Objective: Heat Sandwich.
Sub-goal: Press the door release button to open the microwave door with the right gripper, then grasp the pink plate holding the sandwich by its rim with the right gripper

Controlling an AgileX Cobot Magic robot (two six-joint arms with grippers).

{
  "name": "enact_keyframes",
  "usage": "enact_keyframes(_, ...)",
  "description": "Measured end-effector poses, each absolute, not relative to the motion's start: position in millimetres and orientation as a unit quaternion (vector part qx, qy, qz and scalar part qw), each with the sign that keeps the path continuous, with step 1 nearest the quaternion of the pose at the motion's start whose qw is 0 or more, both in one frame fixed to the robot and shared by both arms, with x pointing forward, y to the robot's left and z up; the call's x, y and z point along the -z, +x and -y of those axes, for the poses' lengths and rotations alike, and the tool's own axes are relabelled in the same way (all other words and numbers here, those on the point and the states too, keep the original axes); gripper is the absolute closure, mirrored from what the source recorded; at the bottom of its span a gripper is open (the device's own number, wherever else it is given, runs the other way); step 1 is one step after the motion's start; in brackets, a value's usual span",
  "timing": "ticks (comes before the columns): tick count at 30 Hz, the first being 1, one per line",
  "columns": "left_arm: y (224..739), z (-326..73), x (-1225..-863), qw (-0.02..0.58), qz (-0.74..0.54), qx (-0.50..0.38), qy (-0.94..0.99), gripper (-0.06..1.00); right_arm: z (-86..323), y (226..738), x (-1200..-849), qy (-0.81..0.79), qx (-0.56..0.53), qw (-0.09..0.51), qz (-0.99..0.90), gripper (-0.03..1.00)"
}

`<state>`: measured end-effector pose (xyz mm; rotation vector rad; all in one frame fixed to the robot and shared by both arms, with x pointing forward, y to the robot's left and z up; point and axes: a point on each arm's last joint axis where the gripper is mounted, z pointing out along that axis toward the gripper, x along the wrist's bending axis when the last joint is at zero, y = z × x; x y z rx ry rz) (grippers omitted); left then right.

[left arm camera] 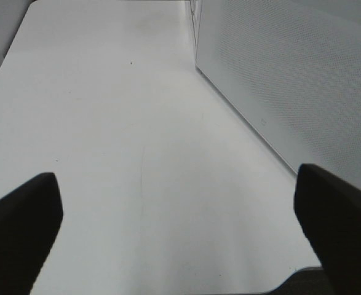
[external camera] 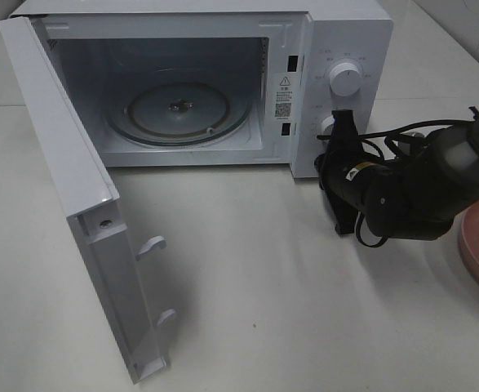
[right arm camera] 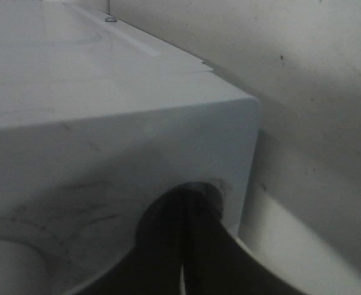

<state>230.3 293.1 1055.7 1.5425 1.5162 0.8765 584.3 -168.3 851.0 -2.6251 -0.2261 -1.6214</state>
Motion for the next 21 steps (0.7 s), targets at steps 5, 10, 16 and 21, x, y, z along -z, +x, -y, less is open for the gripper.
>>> enact_keyframes(5, 230, -293, -1056, 0.393, -0.597, -0.345, 0.608, -0.02, 172, 579, -856, -0.847, 0.524, 0.027, 0.083, 0.96)
enact_keyframes(10, 230, -293, -1056, 0.393, -0.597, -0.345, 0.608, -0.02, 176, 567, -866, -0.843, 0.528, 0.029, 0.096, 0.96)
enact_keyframes(16, 230, -293, -1056, 0.393, -0.597, -0.345, 0.608, -0.02, 182, 551, -877, -0.847, 0.518, 0.024, 0.117, 0.96)
enact_keyframes(21, 230, -293, -1056, 0.393, -0.597, -0.345, 0.608, -0.02, 186, 537, -884, -0.859, 0.489, 0.012, 0.152, 0.96)
